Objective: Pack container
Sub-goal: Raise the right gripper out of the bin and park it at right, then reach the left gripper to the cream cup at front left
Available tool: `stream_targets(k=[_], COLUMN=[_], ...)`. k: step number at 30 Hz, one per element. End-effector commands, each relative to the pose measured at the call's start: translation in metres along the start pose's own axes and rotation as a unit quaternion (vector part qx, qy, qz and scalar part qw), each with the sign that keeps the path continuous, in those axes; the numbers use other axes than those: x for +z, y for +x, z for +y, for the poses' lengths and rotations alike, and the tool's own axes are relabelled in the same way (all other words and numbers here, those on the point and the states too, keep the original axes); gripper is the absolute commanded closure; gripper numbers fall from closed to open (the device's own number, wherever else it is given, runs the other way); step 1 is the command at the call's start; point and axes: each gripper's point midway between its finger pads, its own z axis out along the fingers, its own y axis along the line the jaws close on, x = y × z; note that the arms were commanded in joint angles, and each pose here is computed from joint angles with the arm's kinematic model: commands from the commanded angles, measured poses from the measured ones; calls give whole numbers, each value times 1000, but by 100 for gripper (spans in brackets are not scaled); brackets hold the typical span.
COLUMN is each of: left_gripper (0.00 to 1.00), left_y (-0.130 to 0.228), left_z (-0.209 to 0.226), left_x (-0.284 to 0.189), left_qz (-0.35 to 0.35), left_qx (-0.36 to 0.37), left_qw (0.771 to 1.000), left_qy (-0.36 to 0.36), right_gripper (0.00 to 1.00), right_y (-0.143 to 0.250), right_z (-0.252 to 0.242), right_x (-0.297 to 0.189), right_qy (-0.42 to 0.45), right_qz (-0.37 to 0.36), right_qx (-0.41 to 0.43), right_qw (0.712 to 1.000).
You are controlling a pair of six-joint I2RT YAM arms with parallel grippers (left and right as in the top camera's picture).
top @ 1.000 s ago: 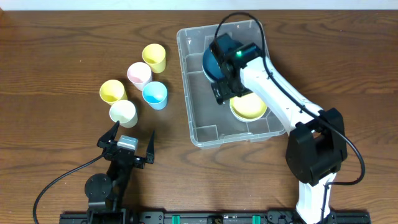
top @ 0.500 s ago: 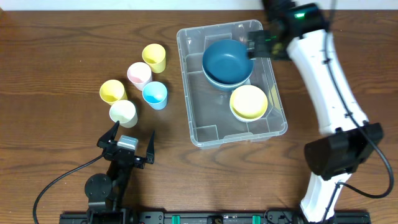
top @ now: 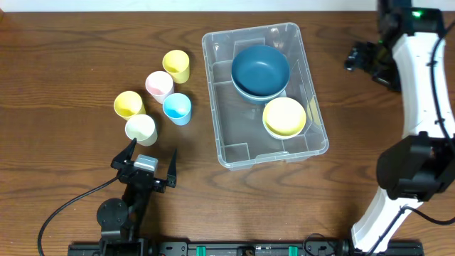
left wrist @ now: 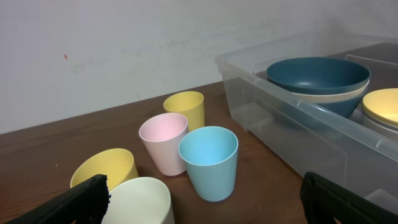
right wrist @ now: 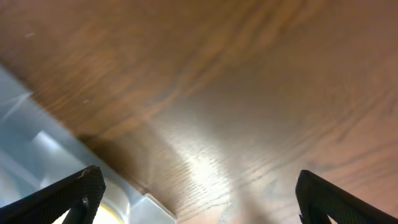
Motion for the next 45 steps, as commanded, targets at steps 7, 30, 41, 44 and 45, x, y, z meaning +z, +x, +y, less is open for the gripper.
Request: stream_targets(k=[7,30,41,44,45], left_gripper=[2,2,2,2,2], left_y=[16,10,-120,-135,-132], left_z=[-2,-21,-7,-13,-17], left_x=[1,0,-32,-34,-33], left_qz=[22,15,-19,32,58], left_qx=[0,-107,-107,-127,-144], left_qw=[1000,992,993,989,984], left_qy=[5,59,48,71,83], right_gripper=[1,1,1,1,1], right_y=[22,30,30,30,30], right_z=[-29,-31,-31,-31,-31], right_x=[33,42,42,42,42], right_qy=[15,23,23,23,23], right_qz=[67,79,79,79,79], right_qx=[79,78,78,78,78], right_qw=[995,994,994,994,994])
